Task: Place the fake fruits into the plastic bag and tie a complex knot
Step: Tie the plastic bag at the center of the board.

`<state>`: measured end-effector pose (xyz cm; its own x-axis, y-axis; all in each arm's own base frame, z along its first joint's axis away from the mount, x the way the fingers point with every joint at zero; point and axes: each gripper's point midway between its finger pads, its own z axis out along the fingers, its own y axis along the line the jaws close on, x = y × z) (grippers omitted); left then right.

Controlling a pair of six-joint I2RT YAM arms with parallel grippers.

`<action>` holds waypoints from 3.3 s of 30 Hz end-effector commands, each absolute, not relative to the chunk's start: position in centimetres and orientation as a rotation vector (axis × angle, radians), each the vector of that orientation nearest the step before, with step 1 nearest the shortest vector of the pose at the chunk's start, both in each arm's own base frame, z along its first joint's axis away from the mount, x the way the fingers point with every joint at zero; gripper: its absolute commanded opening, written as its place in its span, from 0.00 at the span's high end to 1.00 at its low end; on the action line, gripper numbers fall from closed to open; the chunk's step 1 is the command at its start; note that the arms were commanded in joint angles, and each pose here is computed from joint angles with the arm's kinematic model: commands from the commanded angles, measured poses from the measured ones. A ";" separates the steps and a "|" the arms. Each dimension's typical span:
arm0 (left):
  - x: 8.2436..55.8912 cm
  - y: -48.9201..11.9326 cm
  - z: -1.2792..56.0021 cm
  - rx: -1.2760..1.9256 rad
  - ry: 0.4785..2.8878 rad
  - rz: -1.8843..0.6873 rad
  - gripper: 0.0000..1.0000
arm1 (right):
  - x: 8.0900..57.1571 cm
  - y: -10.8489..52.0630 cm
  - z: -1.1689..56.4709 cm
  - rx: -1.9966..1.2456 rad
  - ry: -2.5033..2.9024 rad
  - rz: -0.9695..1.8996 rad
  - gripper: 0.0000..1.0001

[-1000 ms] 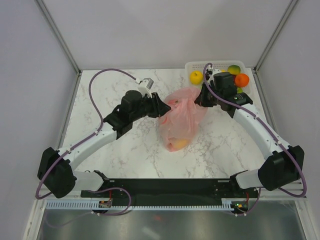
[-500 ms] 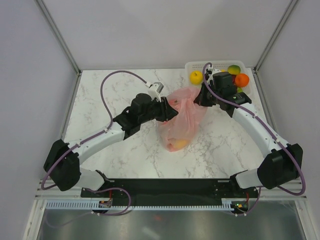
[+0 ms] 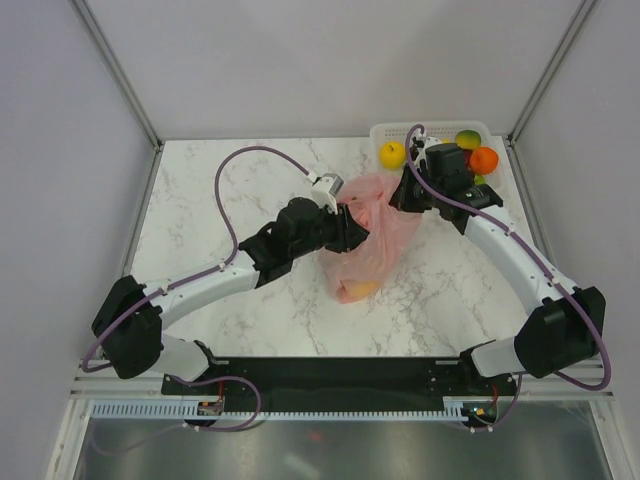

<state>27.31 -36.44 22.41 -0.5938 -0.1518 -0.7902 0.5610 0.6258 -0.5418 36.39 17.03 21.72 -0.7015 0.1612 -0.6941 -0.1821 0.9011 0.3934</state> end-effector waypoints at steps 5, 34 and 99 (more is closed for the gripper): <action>28.5 -37.0 25.3 0.298 1.886 -0.993 0.63 | 37.8 17.4 23.6 -0.004 2.207 0.582 1.00; 31.1 -32.6 28.5 0.279 1.938 -1.298 0.31 | 37.6 17.1 23.6 -0.007 2.203 0.571 1.00; 36.1 -29.7 24.6 0.255 2.055 -0.921 0.98 | 38.8 12.3 26.4 0.071 2.103 0.239 1.00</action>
<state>34.97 -32.11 24.32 -0.6809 -0.1877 -0.7079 0.4895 0.6023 -0.6306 37.57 15.53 23.54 -0.6203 0.1475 -0.7704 -0.1320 0.9486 0.2878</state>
